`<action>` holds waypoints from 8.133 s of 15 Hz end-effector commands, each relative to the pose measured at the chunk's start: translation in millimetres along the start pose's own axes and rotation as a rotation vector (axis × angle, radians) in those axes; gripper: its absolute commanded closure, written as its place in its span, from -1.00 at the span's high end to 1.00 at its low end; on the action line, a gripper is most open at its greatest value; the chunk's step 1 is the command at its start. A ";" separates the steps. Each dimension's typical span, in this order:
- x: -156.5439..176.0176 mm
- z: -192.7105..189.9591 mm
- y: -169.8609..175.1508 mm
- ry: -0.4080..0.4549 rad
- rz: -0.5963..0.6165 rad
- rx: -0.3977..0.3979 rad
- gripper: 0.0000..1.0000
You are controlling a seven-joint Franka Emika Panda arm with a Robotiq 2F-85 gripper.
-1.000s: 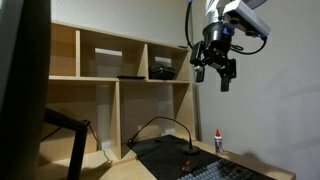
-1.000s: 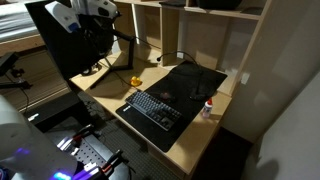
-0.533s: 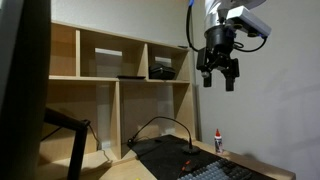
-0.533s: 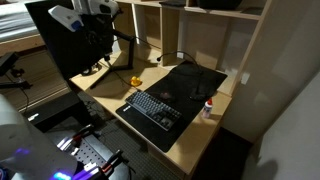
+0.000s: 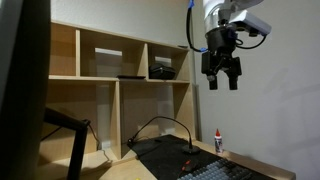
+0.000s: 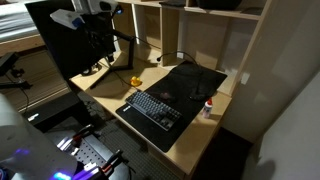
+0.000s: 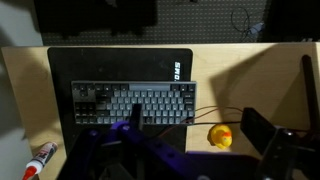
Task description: Put the duck on the shelf
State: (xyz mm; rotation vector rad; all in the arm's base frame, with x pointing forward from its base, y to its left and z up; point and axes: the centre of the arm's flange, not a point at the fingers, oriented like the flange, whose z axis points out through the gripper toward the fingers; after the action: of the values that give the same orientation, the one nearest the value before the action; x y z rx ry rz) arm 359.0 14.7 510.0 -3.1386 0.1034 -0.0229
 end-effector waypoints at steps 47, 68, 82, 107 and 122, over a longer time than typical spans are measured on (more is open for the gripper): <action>187.9 257.6 -148.7 0.208 -0.169 0.104 1.00; 227.8 345.1 -191.1 0.169 -0.177 0.026 1.00; 227.8 331.3 -176.7 0.156 -0.133 -0.009 -0.89; 247.4 22.1 -124.9 0.642 0.123 0.146 -0.45; 274.8 -138.5 -87.2 0.793 0.397 0.251 -0.45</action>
State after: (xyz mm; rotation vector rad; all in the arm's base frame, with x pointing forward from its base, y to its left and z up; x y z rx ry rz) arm 636.8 83.6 652.9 -2.6027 0.6471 -1.1544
